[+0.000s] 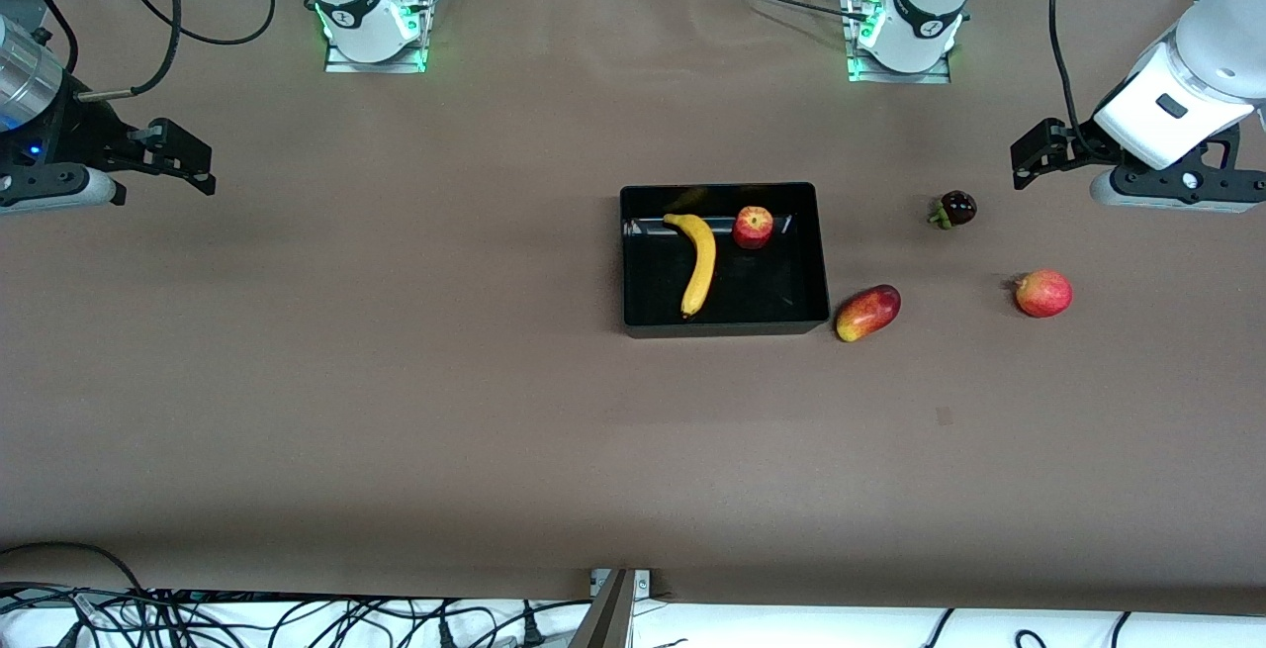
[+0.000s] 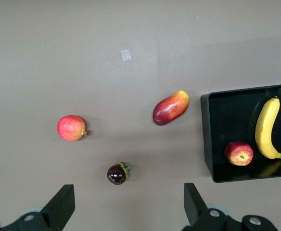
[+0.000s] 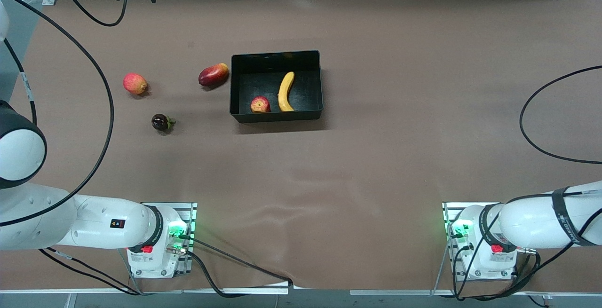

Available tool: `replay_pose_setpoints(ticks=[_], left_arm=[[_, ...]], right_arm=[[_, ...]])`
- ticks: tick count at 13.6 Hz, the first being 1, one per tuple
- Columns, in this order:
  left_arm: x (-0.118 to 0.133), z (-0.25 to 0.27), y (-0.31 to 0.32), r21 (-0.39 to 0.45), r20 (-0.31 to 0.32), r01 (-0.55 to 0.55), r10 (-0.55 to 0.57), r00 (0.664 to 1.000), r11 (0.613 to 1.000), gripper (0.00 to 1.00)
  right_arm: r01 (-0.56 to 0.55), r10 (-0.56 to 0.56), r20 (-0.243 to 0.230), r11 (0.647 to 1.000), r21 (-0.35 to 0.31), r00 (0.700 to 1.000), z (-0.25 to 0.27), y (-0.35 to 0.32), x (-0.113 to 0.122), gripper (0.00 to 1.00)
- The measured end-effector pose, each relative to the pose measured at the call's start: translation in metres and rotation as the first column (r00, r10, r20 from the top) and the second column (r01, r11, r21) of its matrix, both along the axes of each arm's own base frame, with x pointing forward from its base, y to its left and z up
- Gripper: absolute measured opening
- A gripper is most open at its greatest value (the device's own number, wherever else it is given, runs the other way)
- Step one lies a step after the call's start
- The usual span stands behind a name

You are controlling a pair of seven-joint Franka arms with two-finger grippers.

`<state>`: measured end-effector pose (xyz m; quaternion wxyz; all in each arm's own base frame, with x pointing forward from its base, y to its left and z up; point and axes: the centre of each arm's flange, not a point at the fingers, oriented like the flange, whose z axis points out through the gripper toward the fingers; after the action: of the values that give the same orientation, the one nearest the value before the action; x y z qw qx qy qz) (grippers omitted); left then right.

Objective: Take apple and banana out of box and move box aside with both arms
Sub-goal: 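Move the left gripper from rest toward the red apple in the black box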

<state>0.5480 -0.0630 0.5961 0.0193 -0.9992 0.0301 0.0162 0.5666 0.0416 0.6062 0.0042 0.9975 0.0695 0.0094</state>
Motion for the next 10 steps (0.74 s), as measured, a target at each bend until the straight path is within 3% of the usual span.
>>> replay_pose_setpoints(ticks=[5,8,10], left_arm=[[-0.002,-0.004,0.0,0.003,-0.026,0.0,0.0,1.0,1.0,1.0],[-0.001,-0.025,-0.001,0.005,-0.126,-0.003,0.003,0.992,1.0,1.0],[0.006,-0.031,-0.006,-0.022,-0.156,-0.003,-0.001,0.988,1.0,1.0]], right_arm=[[0.0,0.0,0.0,1.0,0.0,1.0,0.0,0.0,0.0,1.0],[0.0,0.0,0.0,1.0,0.0,1.0,0.0,0.0,0.0,1.0],[0.0,0.0,0.0,1.0,0.0,1.0,0.0,0.0,0.0,1.0]])
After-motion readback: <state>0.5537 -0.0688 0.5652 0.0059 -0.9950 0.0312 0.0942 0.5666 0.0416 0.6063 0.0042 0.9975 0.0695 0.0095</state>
